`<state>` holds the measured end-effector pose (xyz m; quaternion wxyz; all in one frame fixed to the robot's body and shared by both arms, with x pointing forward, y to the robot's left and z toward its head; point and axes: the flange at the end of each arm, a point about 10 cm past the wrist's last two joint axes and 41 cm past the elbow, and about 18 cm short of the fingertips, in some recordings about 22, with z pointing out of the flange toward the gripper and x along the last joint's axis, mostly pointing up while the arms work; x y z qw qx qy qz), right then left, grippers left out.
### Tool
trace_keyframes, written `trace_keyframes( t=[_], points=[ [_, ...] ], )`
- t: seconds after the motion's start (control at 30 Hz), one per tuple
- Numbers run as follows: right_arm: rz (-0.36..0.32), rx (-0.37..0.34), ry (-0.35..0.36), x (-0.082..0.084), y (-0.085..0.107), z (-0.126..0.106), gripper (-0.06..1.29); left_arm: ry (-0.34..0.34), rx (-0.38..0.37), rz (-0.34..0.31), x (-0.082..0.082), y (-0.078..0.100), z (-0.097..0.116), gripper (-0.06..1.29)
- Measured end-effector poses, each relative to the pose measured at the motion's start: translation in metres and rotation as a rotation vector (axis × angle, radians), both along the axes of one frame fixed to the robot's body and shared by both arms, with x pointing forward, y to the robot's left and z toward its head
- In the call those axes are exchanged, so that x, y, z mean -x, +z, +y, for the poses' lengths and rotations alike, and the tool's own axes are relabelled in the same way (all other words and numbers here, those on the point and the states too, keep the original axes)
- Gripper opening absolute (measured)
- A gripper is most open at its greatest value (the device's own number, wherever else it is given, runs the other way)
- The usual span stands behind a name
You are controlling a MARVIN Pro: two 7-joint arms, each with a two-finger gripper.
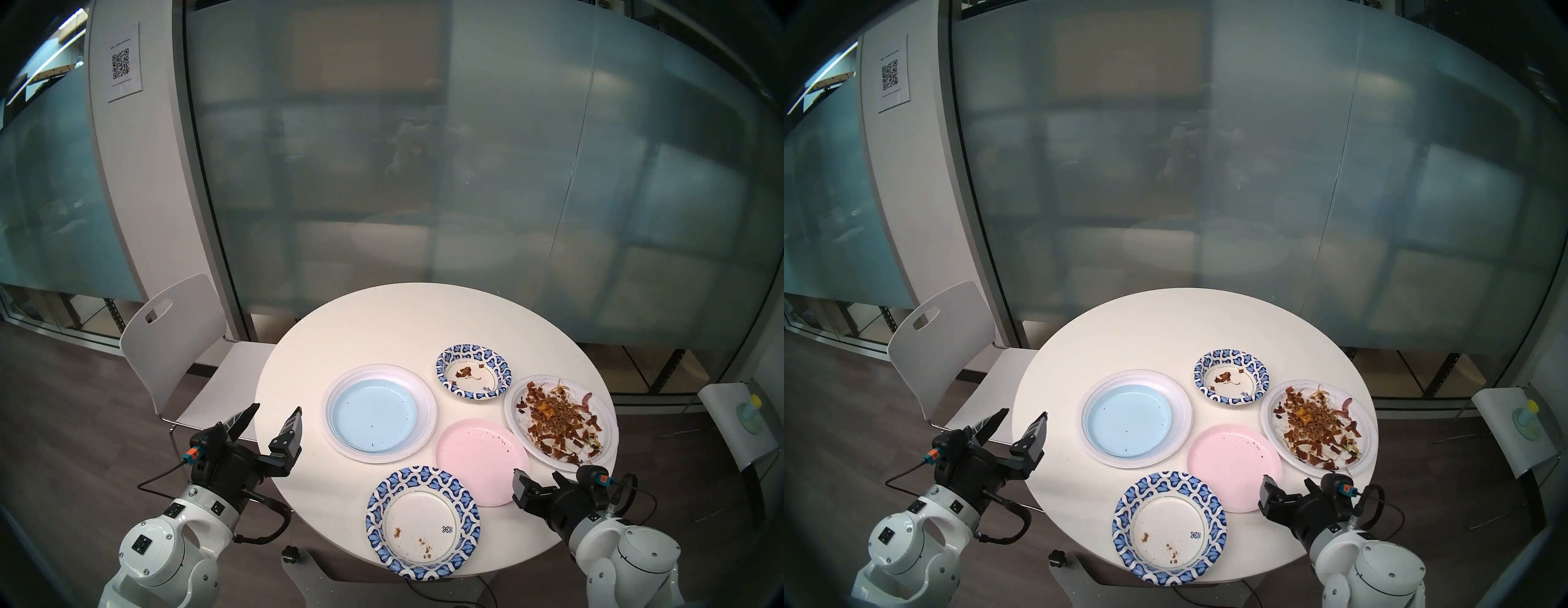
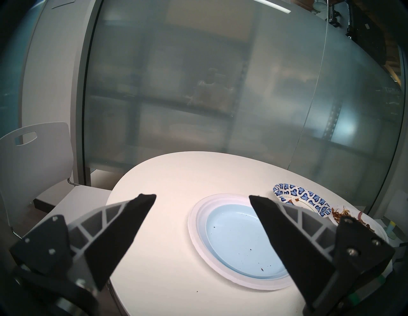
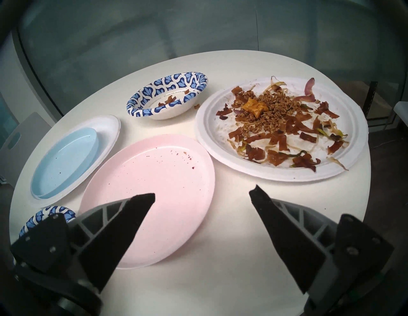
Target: Stack the plates into one stack
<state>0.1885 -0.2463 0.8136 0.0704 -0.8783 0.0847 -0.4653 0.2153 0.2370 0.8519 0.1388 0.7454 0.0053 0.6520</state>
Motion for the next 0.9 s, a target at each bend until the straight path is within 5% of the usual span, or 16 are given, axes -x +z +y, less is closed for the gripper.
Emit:
trace_keyframes(
  t=[0.5,0.9],
  points=[
    [0.044,-0.013,0.003,0.002,-0.018,0.002,1.22,0.000,0.000,-0.002,0.000,0.000,0.000,1.20],
    [0.074,0.084,0.026,-0.009,-0.029,0.009,1.22,0.000,0.000,-0.003,0.000,0.000,0.000,1.20]
  ],
)
